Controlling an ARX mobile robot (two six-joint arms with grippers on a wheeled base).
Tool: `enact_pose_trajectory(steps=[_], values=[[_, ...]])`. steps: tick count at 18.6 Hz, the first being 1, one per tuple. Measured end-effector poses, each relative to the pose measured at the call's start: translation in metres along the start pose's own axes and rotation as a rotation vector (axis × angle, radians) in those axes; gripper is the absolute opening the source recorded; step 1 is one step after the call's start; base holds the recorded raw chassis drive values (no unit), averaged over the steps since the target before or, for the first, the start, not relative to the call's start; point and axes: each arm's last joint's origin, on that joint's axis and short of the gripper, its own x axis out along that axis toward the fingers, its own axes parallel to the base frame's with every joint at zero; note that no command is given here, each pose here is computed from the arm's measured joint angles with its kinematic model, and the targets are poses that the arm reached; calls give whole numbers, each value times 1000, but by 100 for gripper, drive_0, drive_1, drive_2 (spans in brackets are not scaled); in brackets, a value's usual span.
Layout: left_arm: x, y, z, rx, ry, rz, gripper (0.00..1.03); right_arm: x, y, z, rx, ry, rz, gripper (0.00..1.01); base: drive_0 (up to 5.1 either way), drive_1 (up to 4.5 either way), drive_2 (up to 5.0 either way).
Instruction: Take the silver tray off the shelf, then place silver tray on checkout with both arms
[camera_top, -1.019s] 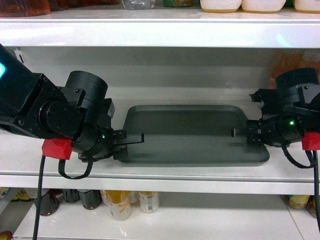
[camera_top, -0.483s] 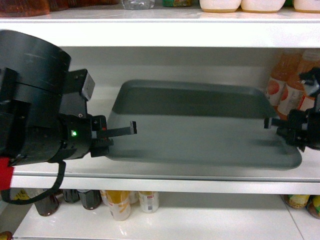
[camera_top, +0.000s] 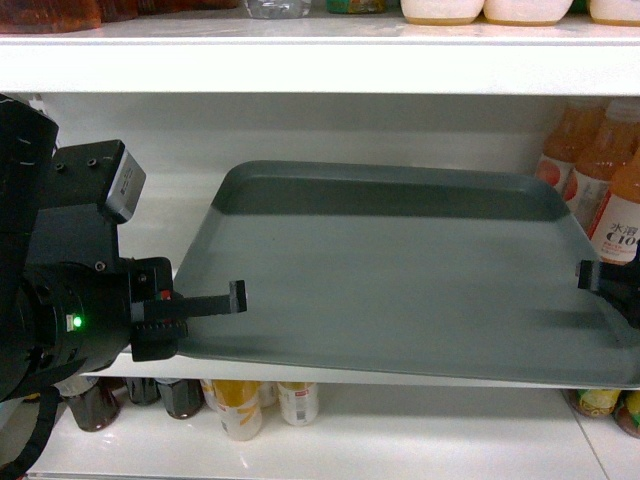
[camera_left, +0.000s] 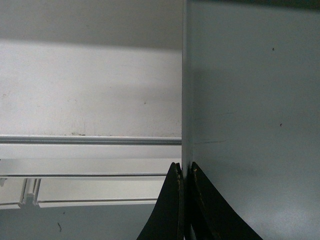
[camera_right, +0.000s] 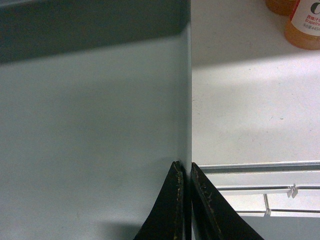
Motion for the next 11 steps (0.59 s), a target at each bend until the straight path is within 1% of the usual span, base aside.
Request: enact_pose_trajectory(steps=[11], values=[[0, 0, 2, -2, -8, 4, 2, 0, 1, 0, -2, -2, 3, 3, 0, 0, 0]])
